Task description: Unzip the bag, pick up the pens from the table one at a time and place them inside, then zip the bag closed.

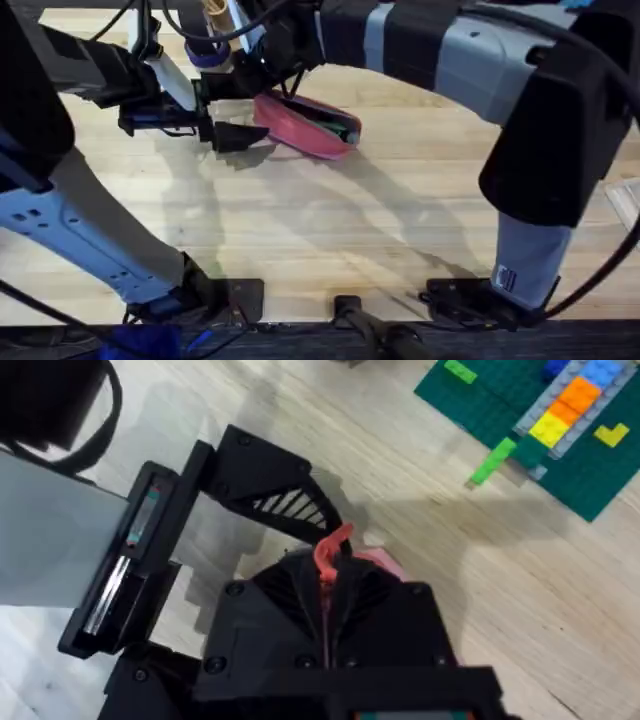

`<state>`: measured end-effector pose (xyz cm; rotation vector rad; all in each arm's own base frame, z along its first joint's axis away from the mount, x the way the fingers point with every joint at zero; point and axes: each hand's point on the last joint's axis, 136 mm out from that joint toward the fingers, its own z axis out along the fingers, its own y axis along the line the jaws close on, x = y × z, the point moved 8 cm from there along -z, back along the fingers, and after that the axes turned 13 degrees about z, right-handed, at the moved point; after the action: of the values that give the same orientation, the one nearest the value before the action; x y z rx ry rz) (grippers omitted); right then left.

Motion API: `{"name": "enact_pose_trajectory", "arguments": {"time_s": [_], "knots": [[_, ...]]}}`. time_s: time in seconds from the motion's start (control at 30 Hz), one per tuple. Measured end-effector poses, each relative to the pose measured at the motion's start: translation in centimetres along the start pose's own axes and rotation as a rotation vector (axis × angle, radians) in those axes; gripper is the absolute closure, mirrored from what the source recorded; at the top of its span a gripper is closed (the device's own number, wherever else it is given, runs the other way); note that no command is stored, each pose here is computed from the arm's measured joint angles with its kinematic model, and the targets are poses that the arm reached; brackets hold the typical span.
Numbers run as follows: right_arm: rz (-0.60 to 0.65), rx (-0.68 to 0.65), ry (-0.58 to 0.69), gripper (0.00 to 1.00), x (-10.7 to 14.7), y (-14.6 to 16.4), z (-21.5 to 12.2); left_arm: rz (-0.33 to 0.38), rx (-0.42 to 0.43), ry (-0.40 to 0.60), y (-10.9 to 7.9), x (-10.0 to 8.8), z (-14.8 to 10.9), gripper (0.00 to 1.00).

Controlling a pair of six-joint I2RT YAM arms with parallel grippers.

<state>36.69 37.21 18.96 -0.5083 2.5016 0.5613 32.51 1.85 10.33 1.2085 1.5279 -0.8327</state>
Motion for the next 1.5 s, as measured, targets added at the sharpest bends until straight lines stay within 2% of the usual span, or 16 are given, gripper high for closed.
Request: {"name": "enact_pose_trajectory", "arguments": {"time_s": [0.2, 0.23, 0.33, 0.37, 0.43, 0.57, 0.67, 0.73, 0.83, 0.87, 1.33, 1.47, 1.5], "knots": [[0.000, -0.001, -0.001, 0.969, 0.0, 0.0, -0.1, 0.020, -0.024, 0.001, 0.4, 0.2, -0.5, 0.017], [0.000, -0.001, -0.001, 0.969, 0.0, 0.0, -0.1, 0.028, -0.030, -0.002, 0.5, 0.2, -0.6, 0.066], [0.000, -0.001, -0.001, 0.969, 0.0, 0.0, -0.1, 0.042, -0.036, -0.014, 0.7, 0.1, -0.6, 0.325], [0.000, -0.001, -0.001, 0.969, 0.0, 0.0, -0.1, 0.046, -0.035, -0.016, 0.7, 0.1, -0.5, 0.367], [0.000, -0.001, -0.001, 0.969, 0.0, 0.0, -0.1, 0.051, -0.032, -0.019, 0.7, 0.0, -0.4, 0.383], [0.000, -0.001, 0.000, 0.969, 0.0, 0.0, 0.0, 0.055, -0.024, -0.024, 0.7, -0.1, -0.1, 0.349], [0.000, -0.001, 0.000, 0.969, 0.0, 0.0, 0.0, 0.059, -0.021, -0.024, 0.7, -0.2, 0.1, 0.400], [0.000, -0.004, 0.002, 0.969, 0.0, 0.1, -0.1, 0.060, -0.021, -0.024, 0.7, -0.2, 0.1, 0.550], [-0.002, -0.013, 0.016, 0.969, 0.3, 0.2, -0.1, 0.063, -0.021, -0.015, 0.7, -0.1, 0.1, 0.914], [-0.003, -0.015, 0.019, 0.969, 0.3, 0.3, -0.1, 0.061, -0.020, -0.012, 0.7, -0.1, 0.1, 0.945], [-0.001, 0.013, 0.022, 0.969, 0.3, 0.0, -0.4, 0.054, -0.016, -0.012, 0.6, -0.1, 0.2, 0.957], [0.015, 0.026, 0.038, 0.969, 0.2, -0.9, -1.1, 0.049, -0.012, -0.017, 0.6, -0.2, 0.3, 0.958], [0.037, 0.040, 0.062, 0.970, 0.1, -2.0, -2.3, 0.050, -0.006, -0.027, 0.5, -0.3, 0.5, 0.958]]}}
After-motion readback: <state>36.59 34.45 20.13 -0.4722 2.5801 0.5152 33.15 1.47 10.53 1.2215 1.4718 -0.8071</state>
